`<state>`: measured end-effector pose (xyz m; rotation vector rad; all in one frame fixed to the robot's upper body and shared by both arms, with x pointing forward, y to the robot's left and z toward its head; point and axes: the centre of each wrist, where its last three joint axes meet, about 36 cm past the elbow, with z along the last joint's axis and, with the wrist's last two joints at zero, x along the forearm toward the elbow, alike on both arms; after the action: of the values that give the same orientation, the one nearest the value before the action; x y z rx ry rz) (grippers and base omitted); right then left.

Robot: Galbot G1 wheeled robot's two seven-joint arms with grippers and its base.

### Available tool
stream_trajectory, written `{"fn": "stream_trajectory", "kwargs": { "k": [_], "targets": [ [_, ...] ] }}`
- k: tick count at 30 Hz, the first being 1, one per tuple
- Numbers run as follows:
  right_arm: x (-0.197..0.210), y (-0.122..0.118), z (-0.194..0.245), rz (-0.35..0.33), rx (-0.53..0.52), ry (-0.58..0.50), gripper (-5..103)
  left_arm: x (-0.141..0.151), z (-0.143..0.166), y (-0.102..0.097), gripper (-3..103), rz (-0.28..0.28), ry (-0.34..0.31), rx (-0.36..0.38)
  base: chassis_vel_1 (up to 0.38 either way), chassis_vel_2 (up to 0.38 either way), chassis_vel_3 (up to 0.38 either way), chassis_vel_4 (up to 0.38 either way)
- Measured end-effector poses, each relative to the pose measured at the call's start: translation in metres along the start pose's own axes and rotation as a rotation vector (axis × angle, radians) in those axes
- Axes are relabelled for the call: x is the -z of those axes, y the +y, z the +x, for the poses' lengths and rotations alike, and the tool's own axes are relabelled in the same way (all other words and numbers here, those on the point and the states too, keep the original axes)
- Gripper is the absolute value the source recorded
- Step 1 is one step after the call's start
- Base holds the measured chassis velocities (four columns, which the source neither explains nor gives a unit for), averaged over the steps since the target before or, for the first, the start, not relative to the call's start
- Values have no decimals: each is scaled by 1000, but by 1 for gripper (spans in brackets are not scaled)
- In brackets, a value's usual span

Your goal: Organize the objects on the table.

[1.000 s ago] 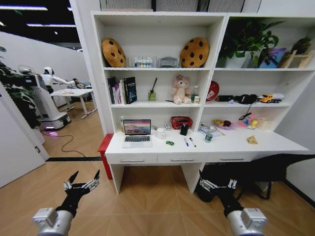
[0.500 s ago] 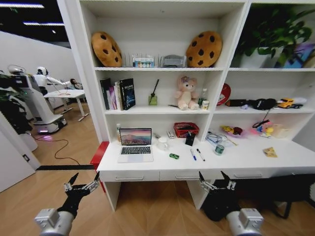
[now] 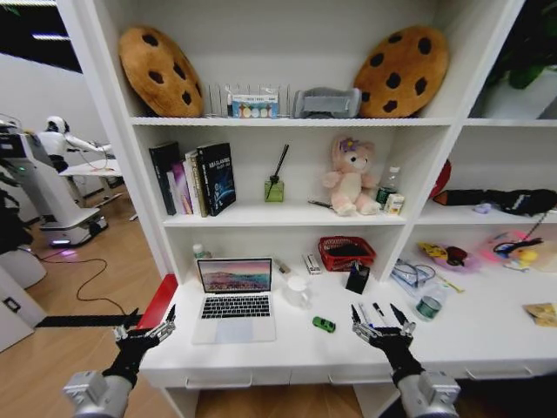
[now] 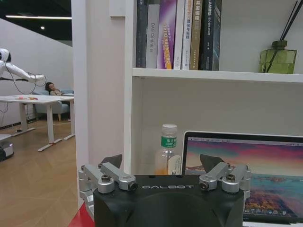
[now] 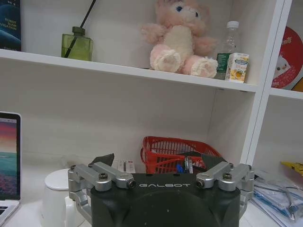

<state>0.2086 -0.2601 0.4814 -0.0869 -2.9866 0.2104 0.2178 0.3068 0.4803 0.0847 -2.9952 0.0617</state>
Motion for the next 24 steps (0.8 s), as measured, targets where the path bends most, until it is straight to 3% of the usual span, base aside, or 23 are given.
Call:
{"fn": "stream_trajectory", "kwargs": {
  "k": [1, 3, 4, 5, 6, 9, 12, 13, 16, 18, 22, 24],
  "targets": [
    [0, 0, 1, 5, 1, 2, 100, 0, 0, 0, 88, 3, -1, 1, 0, 0, 0, 0],
    [0, 0, 1, 5, 1, 2, 100, 0, 0, 0, 88, 3, -1, 1, 0, 0, 0, 0],
    [0, 0, 1, 5, 2, 3, 100, -1, 0, 0, 82, 4, -3, 1, 0, 0, 0, 0],
    [3, 1, 2, 4, 3, 7, 100, 0, -2, 1, 66, 0, -7, -2, 66, -76, -55, 34],
    [4, 1, 3, 0, -1, 9, 100, 1, -3, 2, 61, -1, -11, -6, 63, -57, -68, 51],
    [5, 1, 3, -4, -8, 13, 100, 2, -4, 3, 56, 0, -16, -13, 21, -19, -23, 17],
    [6, 0, -1, 3, -15, 10, 100, 10, -11, 5, 39, 5, -13, -44, 0, 0, 0, 0],
    [6, 0, -1, 3, -15, 10, 100, 10, -11, 5, 39, 5, -13, -44, 0, 0, 0, 0],
    [-5, -5, -16, -6, -12, 39, 100, 32, -23, 0, 23, -33, 1, -105, 0, 0, 0, 0],
    [-12, -6, -24, -12, -11, 52, 100, 39, -30, -1, 18, -50, 1, -113, 0, 0, 0, 0],
    [-31, -4, -55, -16, 9, 46, 100, 63, -52, -2, 3, -65, 37, -52, 0, 0, 0, 0],
    [-31, -4, -58, -21, 17, 41, 100, 74, -61, -3, 1, -58, 66, -34, 0, 0, 0, 0]
  ]
}}
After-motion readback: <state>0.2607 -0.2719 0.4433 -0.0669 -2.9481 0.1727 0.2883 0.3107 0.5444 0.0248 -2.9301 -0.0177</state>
